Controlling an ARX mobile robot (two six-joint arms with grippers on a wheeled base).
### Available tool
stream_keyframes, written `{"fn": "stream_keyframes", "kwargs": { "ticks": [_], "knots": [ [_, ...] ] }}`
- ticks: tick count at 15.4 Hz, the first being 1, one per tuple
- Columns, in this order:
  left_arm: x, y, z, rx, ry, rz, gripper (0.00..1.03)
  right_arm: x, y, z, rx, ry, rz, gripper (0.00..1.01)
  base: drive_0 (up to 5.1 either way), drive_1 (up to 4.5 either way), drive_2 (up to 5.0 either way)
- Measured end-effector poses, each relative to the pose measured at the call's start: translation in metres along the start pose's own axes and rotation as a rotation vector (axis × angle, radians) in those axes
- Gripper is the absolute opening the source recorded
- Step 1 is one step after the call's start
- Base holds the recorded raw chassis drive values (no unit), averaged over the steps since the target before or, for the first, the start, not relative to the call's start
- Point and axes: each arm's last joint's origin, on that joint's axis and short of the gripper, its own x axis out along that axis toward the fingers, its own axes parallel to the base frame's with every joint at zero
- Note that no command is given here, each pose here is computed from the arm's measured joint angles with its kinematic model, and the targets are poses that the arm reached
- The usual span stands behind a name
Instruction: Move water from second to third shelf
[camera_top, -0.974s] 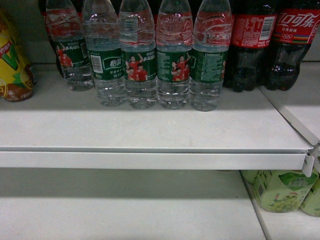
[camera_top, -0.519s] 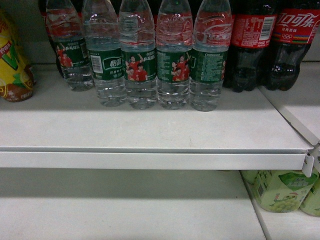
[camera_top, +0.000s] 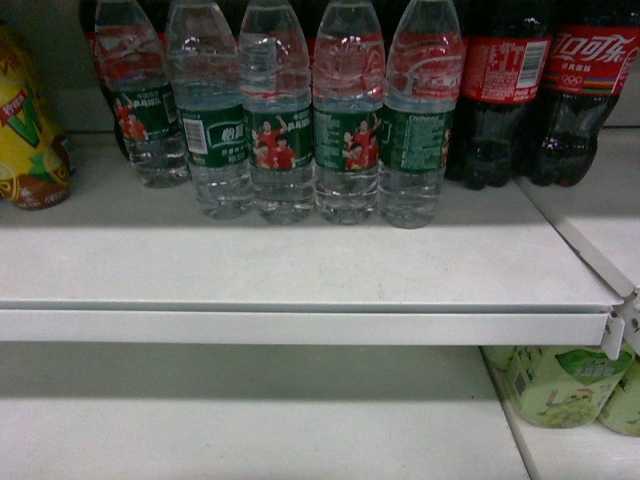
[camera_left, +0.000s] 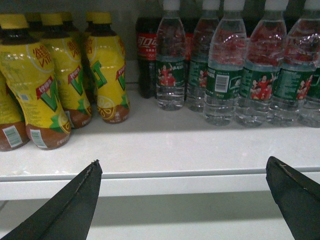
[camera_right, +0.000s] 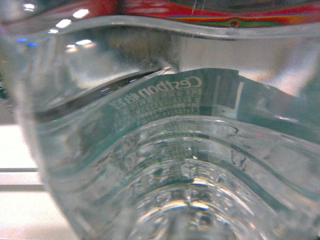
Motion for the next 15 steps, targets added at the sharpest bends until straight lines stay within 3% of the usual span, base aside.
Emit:
{"fn": "stream_keyframes", "kwargs": {
  "ticks": [15],
  "knots": [
    [0.0, 0.0, 0.0007, 0.0, -0.007, 0.001, 0.98, -0.0001, 0.0, 0.0002, -0.001, -0.009, 0.001, 0.4, 0.0, 0.0, 0.0]
  ]
}}
